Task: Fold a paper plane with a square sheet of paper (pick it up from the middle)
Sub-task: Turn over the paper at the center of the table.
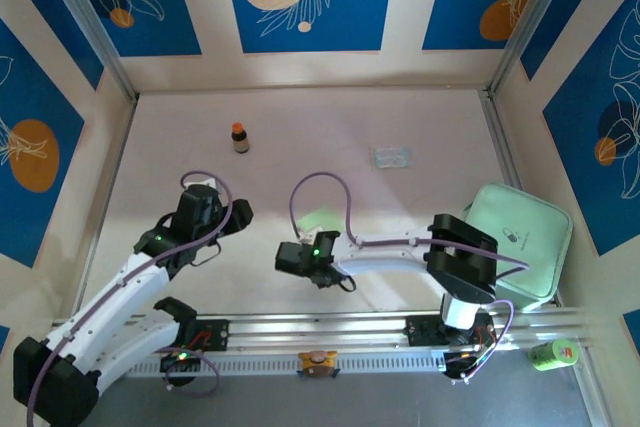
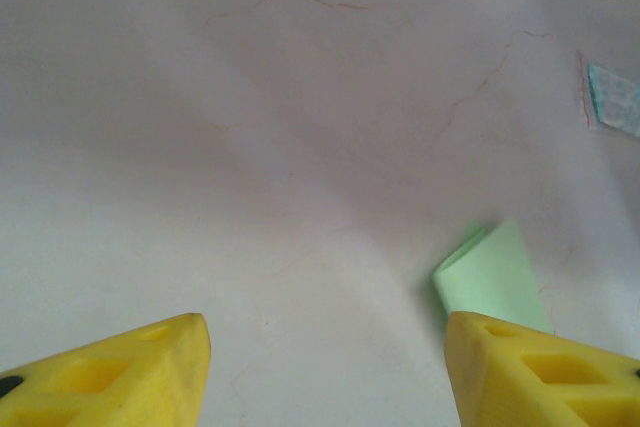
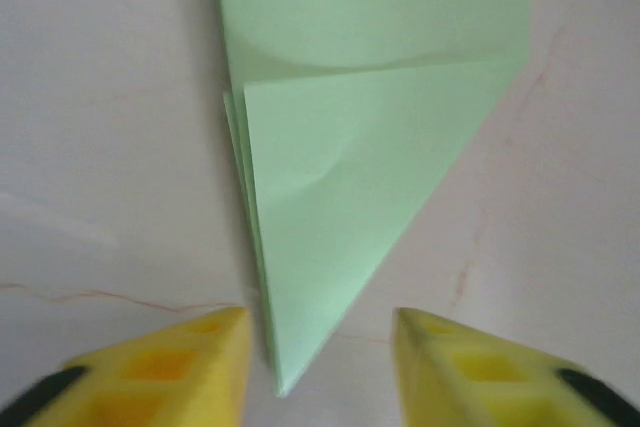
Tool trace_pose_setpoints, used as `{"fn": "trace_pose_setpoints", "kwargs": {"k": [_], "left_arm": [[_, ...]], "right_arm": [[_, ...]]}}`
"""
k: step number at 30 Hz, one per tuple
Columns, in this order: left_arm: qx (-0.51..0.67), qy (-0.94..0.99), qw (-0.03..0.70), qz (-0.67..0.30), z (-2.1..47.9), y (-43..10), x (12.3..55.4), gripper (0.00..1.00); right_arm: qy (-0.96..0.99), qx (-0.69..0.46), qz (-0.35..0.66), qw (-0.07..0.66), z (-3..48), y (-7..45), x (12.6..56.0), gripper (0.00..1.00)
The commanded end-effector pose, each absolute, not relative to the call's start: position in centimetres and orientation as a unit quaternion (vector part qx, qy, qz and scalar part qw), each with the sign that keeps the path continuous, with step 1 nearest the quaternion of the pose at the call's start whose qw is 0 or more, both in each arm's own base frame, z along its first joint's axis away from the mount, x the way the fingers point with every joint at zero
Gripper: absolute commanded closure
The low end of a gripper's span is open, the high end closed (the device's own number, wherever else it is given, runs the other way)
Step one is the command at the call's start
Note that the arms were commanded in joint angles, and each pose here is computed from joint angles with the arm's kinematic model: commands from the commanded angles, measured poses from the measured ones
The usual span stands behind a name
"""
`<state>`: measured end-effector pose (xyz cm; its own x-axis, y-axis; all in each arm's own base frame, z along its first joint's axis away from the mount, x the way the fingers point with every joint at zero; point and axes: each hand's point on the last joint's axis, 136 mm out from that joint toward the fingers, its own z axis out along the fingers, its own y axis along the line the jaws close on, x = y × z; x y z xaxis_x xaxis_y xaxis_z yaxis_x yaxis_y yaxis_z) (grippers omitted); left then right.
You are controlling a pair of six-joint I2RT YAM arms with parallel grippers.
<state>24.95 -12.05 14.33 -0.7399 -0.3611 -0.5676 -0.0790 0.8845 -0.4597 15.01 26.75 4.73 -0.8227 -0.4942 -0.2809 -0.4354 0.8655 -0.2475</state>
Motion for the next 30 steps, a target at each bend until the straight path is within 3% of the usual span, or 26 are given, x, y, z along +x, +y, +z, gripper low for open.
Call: {"fn": "trace_pose_setpoints", "kwargs": {"k": [1,5,10,17,25,30], "left_arm": [[-0.125,0.911,0.319,-0.229,13.3,-13.0,25.0,0.41],[-0.11,0.911,0.295,-0.267,12.8,-15.0,25.6,0.49],[-0.099,0.914,0.264,-0.292,12.0,-16.8,26.0,0.6],[-0.096,0.915,0.23,-0.317,10.9,-18.2,25.9,0.68],[-0.09,0.909,0.223,-0.339,11.2,-19.1,26.0,0.69],[-0.088,0.909,0.223,-0.341,11.2,-19.1,25.8,0.69]], "right_arm": [[0.964,-0.198,0.011,0.176,6.3,28.0,15.2,0.53],[0.967,-0.144,0.142,0.155,6.9,28.4,15.7,0.53],[0.94,-0.066,0.316,0.111,7.3,28.9,17.0,0.69],[0.93,-0.067,0.355,0.068,6.6,29.5,17.0,0.88],[0.947,-0.022,0.319,0.026,3.2,29.4,17.3,0.9],[0.953,0.064,0.296,0.02,1.6,28.4,17.7,0.9]]}}
